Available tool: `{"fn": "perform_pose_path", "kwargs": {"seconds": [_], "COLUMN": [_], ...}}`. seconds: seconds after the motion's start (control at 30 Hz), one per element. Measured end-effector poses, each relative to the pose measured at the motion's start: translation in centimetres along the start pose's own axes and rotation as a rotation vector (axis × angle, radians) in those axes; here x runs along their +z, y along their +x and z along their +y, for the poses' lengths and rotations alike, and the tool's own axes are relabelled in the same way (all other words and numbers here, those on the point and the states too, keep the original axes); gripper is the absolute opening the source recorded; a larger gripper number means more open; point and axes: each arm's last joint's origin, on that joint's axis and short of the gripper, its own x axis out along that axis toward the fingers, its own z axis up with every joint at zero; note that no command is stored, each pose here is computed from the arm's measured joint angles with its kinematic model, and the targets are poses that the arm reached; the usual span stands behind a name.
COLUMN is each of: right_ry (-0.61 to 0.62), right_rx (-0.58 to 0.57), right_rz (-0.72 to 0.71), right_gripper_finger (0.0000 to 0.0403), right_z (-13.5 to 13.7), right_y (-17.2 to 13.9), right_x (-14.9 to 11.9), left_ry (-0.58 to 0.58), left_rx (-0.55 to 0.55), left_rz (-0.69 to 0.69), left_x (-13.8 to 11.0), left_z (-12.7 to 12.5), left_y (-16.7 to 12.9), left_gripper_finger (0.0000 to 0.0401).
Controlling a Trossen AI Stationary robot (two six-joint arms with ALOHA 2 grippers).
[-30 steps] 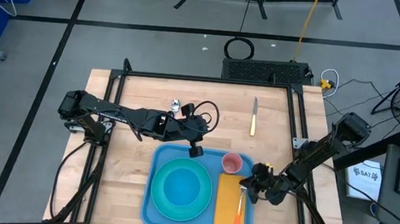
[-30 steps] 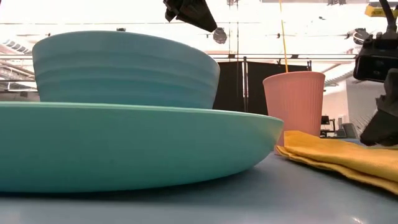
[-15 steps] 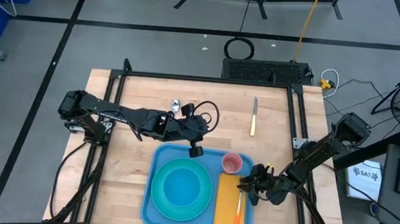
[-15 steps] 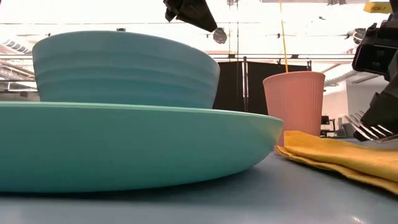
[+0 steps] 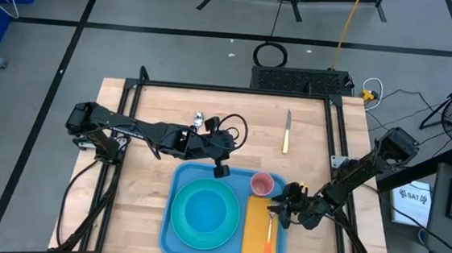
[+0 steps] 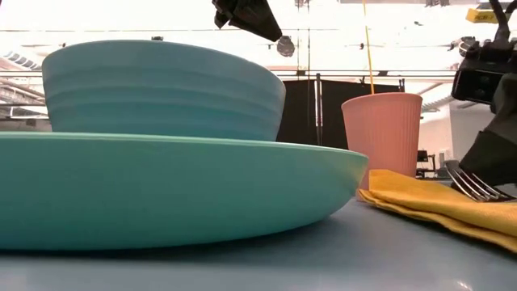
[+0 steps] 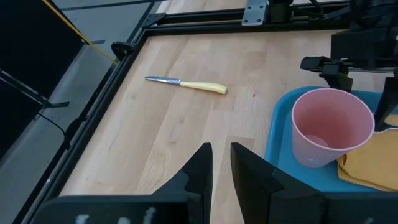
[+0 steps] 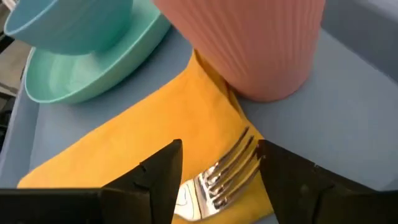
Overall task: Set up tray
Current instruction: Put the orange fork on the yellow napkin, then put the orange spoon on the yellow napkin to the left of the orange fork
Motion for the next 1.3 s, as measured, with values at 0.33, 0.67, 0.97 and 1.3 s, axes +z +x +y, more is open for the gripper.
{"fn": "perform_pose_path", "kwargs": {"seconds": [0.33, 0.67, 0.97, 1.3], "right_ry": [-0.037, -0.157, -0.300, -0.462], "right_rx": [0.060, 0.115, -0.048, -0.193], "right_rz": [-0.066, -0.271, -0.505, -0.765], "right_gripper_finger": [0.0197, 0.0196, 0.0196, 0.0196], "right_z": [0.6, 1.2, -0.2, -0.6], "right_y": [-1.1, -5.1, -7.9, -10.2], "right_x": [2.2, 5.9, 9.2, 13.7], "left_ry": [-0.002, 0.013, 0.040, -0.036], "left_rx": [-0.001, -0.020, -0.033, 0.064], "left_rz": [-0.006, -0.047, -0.095, -0.015], "left_x": [0.1, 0.5, 1.1, -1.1], "left_z": [0.0, -0.2, -0.4, 1.4], "left_y": [0.0, -1.1, -2.6, -4.4], "left_gripper_finger": [0.0063, 0.0063, 0.0062, 0.0062]}}
